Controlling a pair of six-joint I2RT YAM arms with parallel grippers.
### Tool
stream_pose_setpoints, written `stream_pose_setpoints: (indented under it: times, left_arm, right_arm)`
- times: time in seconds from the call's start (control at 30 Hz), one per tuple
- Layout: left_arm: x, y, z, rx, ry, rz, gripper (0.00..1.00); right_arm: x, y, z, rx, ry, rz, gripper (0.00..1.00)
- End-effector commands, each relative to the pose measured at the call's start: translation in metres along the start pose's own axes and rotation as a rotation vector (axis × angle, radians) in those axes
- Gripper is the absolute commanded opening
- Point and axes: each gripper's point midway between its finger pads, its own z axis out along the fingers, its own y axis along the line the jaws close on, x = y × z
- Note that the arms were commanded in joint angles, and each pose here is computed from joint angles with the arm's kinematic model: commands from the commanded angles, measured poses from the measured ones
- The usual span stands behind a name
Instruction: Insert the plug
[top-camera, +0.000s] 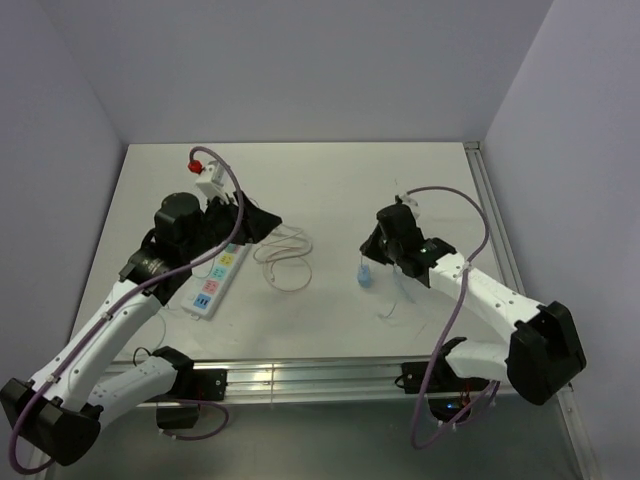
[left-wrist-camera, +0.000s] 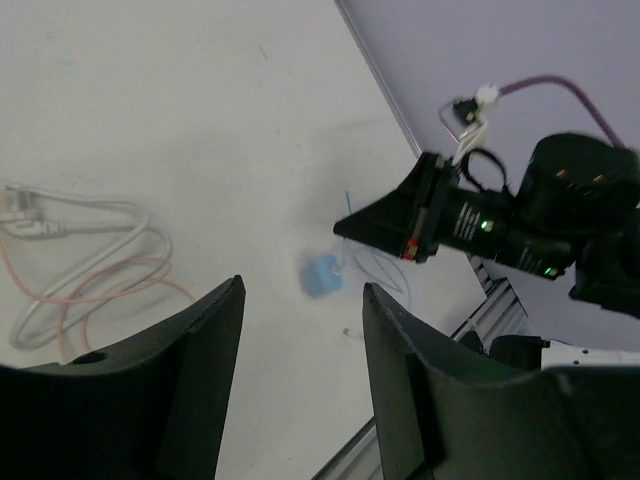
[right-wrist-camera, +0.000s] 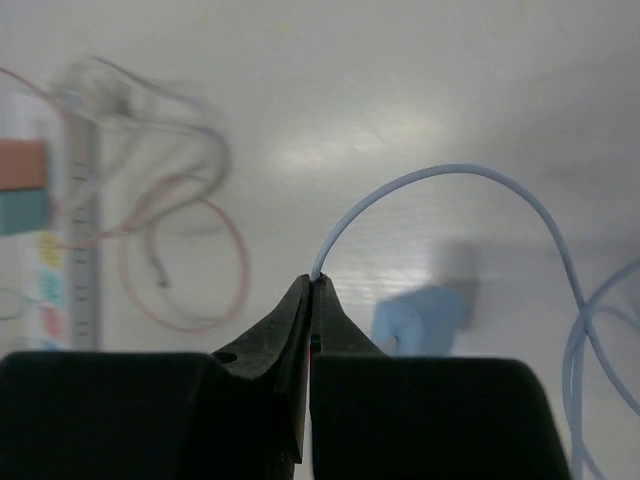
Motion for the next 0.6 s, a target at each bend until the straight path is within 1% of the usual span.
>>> stream_pose_setpoints:
  times: [0.0,0.03,0.07,0.1,0.13,0.17,0.2,0.23,0.27,0.3,0.33,0.37,0.4,0.43,0.47,0.5,0.53,0.57]
  left_arm:
    - [-0.022,-0.03,-0.001,0.128,-0.157,0.098,0.56]
    - [-0.018,-0.029,0.002,0.124,-0.156,0.105,0.57]
    - [-0.013,-0.039,0.006,0.155,-0.169,0.12,0.59]
    - [-0.015,-0.038,0.009,0.138,-0.197,0.129,0.6]
    - [-0.015,-0.04,0.009,0.134,-0.222,0.133,0.62]
    - [-0.003,-0.045,0.012,0.145,-0.213,0.142,0.66]
    - [-0.012,-0.045,0.012,0.122,-0.268,0.158,0.67]
    - [-0.009,-0.046,0.013,0.113,-0.272,0.168,0.68]
    - [-0.007,-0.054,0.013,0.118,-0.275,0.177,0.7]
    - [-0.005,-0.054,0.014,0.096,-0.269,0.198,0.71]
    - [-0.006,-0.05,0.018,0.052,-0.275,0.205,0.72]
    - [-0.006,-0.062,0.017,0.057,-0.275,0.218,0.74]
    - [0.002,-0.057,0.023,0.015,-0.243,0.247,0.75]
    - [-0.002,-0.053,0.023,-0.046,-0.265,0.254,0.75]
    - [0.002,-0.068,0.022,-0.038,-0.26,0.271,0.75]
    - [0.006,-0.068,0.022,-0.061,-0.259,0.303,0.76]
    - [0.006,-0.065,0.022,-0.121,-0.283,0.315,0.77]
    - [0.018,-0.077,0.021,-0.104,-0.27,0.338,0.8]
  right_arm:
    - [-0.049,0.061,-0.039,-0.161,-0.131,0.101,0.0]
    - [-0.051,0.067,-0.045,-0.173,-0.132,0.111,0.0]
    - [-0.06,0.081,-0.054,-0.206,-0.15,0.139,0.0]
    - [-0.066,0.085,-0.059,-0.21,-0.172,0.154,0.0]
    - [-0.071,0.099,-0.068,-0.245,-0.186,0.168,0.0]
    - [-0.073,0.107,-0.073,-0.261,-0.198,0.171,0.0]
    - [-0.078,0.111,-0.075,-0.258,-0.223,0.179,0.0]
    - [-0.081,0.127,-0.086,-0.291,-0.227,0.187,0.0]
    - [-0.082,0.133,-0.086,-0.289,-0.224,0.19,0.0]
    - [-0.081,0.137,-0.088,-0.28,-0.217,0.193,0.0]
    - [-0.089,0.149,-0.098,-0.296,-0.237,0.213,0.0]
    - [-0.091,0.153,-0.1,-0.291,-0.24,0.214,0.0]
    - [-0.087,0.152,-0.096,-0.252,-0.229,0.211,0.0]
    - [-0.099,0.161,-0.106,-0.257,-0.267,0.246,0.0]
    - [-0.094,0.165,-0.104,-0.238,-0.256,0.242,0.0]
    - [-0.091,0.159,-0.103,-0.189,-0.251,0.241,0.0]
    - [-0.101,0.165,-0.112,-0.187,-0.277,0.278,0.0]
    - [-0.096,0.169,-0.109,-0.171,-0.263,0.267,0.0]
